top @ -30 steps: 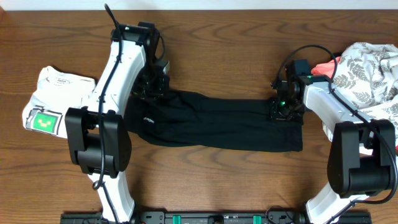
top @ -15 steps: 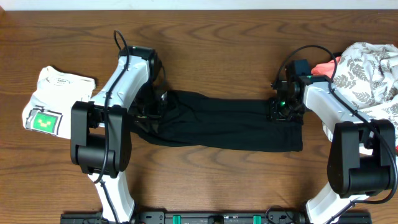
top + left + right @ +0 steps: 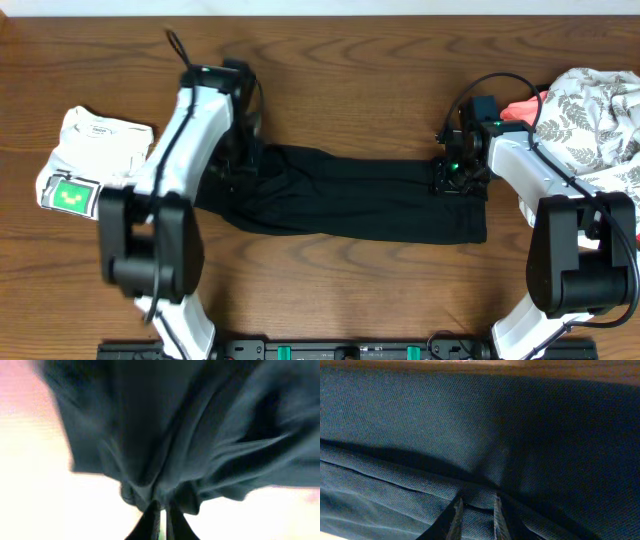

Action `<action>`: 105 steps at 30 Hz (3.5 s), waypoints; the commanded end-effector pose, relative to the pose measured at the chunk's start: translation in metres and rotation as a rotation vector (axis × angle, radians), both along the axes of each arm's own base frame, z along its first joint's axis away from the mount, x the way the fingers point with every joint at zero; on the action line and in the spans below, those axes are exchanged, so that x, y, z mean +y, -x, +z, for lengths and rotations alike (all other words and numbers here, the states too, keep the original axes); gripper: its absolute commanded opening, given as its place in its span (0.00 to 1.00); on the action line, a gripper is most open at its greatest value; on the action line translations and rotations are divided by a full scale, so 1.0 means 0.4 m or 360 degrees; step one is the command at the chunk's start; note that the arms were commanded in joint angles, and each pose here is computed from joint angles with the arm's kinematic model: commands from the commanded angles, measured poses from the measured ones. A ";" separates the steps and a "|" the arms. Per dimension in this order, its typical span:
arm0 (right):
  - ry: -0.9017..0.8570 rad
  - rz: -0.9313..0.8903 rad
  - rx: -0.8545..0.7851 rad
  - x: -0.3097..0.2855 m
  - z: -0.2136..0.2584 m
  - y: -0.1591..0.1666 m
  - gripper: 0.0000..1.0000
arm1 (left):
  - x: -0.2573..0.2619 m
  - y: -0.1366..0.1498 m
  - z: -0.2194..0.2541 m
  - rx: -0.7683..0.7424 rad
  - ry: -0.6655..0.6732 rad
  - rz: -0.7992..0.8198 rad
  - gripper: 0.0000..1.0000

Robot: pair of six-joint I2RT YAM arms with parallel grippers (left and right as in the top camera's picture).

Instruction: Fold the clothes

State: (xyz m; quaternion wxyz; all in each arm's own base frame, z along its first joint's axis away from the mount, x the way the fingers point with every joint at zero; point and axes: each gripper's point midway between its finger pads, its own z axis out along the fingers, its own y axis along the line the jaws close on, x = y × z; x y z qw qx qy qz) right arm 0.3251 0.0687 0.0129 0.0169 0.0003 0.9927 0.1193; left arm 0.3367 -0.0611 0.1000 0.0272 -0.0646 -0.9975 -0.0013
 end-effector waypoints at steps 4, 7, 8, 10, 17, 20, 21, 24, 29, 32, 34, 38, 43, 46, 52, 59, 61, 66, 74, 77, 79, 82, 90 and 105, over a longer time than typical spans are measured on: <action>0.0000 0.0000 0.0007 0.004 -0.001 0.004 0.20 | -0.027 -0.117 0.143 -0.0510 0.0115 -0.0099 0.06; 0.0001 0.0001 0.0012 0.004 -0.001 0.005 0.20 | -0.193 -0.073 0.170 -0.0473 0.0759 -0.0538 0.06; 0.0002 0.0002 0.0019 0.003 -0.001 0.008 0.20 | -0.248 -0.049 0.197 -0.0470 0.1046 -0.0626 0.06; 0.0009 0.0006 0.0029 0.001 -0.002 0.012 0.20 | -0.277 -0.035 0.216 -0.0463 0.1277 -0.0615 0.06; 0.0015 0.0006 0.0035 0.000 -0.002 0.015 0.20 | -0.236 -0.013 0.086 -0.0325 0.1418 -0.0341 0.06; 0.0015 0.0006 0.0037 0.000 -0.002 0.016 0.20 | -0.235 -0.003 0.049 -0.0338 0.1575 -0.0292 0.06; 0.0015 0.0006 0.0039 0.000 -0.002 0.017 0.20 | -0.234 -0.001 0.034 -0.0346 0.1625 -0.0278 0.06; 0.0015 0.0006 0.0044 0.000 -0.002 0.018 0.19 | -0.224 0.003 -0.024 -0.0297 0.1649 -0.0211 0.06; 0.0016 0.0006 0.0054 -0.001 -0.003 0.022 0.20 | -0.224 0.006 -0.126 -0.0156 0.1663 -0.0130 0.06; 0.0017 0.0006 0.0062 -0.001 -0.003 0.025 0.19 | -0.220 0.015 -0.178 -0.0058 0.1705 -0.0047 0.06; 0.0017 0.0006 0.0066 -0.001 -0.003 0.027 0.19 | -0.207 0.021 -0.211 -0.0005 0.1701 0.0015 0.06; 0.0018 0.0005 0.0065 -0.002 -0.003 0.026 0.20 | -0.160 0.027 -0.250 0.0063 0.1691 0.0163 0.06; 0.0024 0.0005 0.0062 -0.003 -0.003 0.025 0.20 | -0.088 0.045 -0.277 0.0124 0.1561 0.0292 0.06; 0.0033 0.0004 0.0061 -0.006 -0.004 0.025 0.21 | -0.065 0.052 -0.287 0.0142 0.1512 0.0327 0.06; 0.0075 0.0002 0.0047 -0.017 -0.006 0.020 0.21 | -0.063 0.052 -0.286 0.0141 0.1512 0.0331 0.06; 0.0143 -0.0046 0.0009 -0.055 0.019 -0.010 0.20 | -0.063 0.052 -0.287 0.0158 0.1509 0.0364 0.06; 0.0142 -0.0104 0.0012 -0.072 0.057 -0.026 0.22 | -0.063 0.052 -0.287 0.0158 0.1509 0.0364 0.06; 0.0120 -0.0228 -0.0030 -0.129 0.167 -0.061 0.41 | -0.063 0.052 -0.287 0.0159 0.1509 0.0364 0.06; -0.0302 -0.0179 0.0090 -0.118 0.174 0.009 0.77 | -0.063 0.052 -0.287 0.0160 0.1509 0.0365 0.06; -0.0376 -0.0213 0.0130 -0.115 0.139 0.036 0.78 | -0.063 0.052 -0.287 0.0164 0.1508 0.0375 0.06; -0.0439 -0.0191 0.0139 -0.103 0.118 0.053 0.79 | -0.063 0.050 -0.287 0.0159 0.1507 0.0372 0.06; -0.0461 -0.0189 0.0177 -0.094 0.083 0.084 0.80 | -0.063 0.050 -0.287 0.0158 0.1507 0.0372 0.06; -0.0565 -0.0199 0.0191 -0.062 0.024 0.125 0.80 | -0.063 0.050 -0.287 0.0158 0.1507 0.0371 0.06; -0.0379 -0.0294 0.0199 -0.109 -0.030 0.135 0.78 | -0.081 0.016 -0.204 -0.0012 0.1645 0.0263 0.06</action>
